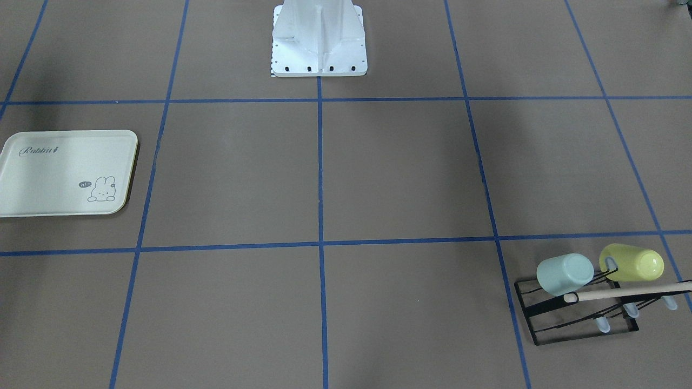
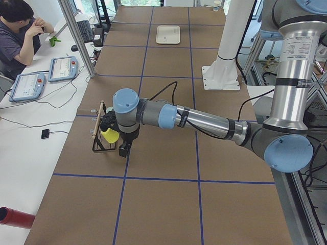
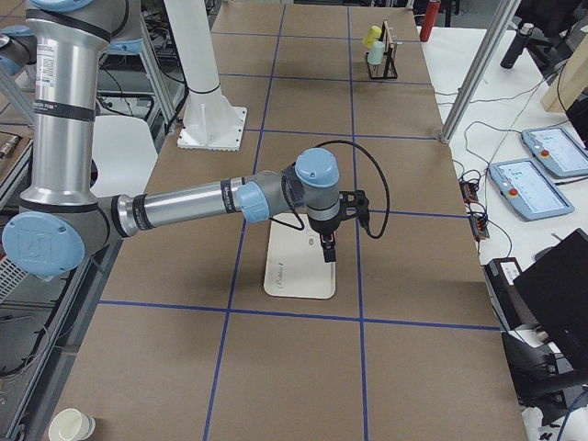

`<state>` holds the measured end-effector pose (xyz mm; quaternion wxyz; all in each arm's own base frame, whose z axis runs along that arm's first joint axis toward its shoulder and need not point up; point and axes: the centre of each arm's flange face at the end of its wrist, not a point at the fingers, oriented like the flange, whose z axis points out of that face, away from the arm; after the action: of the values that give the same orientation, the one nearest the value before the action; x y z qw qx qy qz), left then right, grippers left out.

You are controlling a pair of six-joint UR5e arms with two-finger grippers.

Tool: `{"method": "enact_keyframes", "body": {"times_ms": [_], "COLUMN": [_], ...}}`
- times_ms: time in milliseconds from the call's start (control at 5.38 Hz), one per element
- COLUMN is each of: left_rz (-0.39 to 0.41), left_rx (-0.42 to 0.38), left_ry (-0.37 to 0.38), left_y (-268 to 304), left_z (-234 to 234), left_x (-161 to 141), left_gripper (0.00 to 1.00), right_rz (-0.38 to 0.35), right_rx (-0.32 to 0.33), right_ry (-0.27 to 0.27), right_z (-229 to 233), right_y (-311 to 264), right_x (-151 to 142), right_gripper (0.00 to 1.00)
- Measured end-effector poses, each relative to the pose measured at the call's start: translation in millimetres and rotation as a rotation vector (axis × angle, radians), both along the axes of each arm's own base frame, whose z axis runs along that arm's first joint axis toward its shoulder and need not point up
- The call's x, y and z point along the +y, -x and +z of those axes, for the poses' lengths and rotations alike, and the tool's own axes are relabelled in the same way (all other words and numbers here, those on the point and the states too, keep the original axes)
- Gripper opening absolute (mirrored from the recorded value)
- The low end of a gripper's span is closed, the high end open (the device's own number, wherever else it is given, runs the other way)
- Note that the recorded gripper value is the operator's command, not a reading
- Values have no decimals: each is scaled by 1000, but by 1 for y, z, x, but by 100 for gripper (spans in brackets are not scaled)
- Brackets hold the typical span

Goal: Left arm grabs green cup and hands to right arm on tray

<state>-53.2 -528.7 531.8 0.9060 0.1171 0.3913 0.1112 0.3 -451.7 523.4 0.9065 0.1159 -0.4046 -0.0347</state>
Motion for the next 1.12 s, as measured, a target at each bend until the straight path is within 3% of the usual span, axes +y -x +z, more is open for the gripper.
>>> {"method": "enact_keyframes", "body": {"times_ms": [372,558,1116], "left_rz": [16,19,-23], "left_rx": [19,42,55], "left_ry": [-103,-109,36], "left_y": [-26,-65,-193], "left_z": [-33,-63,-121], "left_x": [-21,-39,-88], "left_gripper": [100,100,100], "right_rz": [-33,-49,-87], "right_rx": [-62,-57,-61], "right_ry": [-152,-185,-186], "right_z": [-28,-40,-42], "right_y": [16,37,66], "right_x": [-14,-35,-43], "right_gripper": [100,100,100]}}
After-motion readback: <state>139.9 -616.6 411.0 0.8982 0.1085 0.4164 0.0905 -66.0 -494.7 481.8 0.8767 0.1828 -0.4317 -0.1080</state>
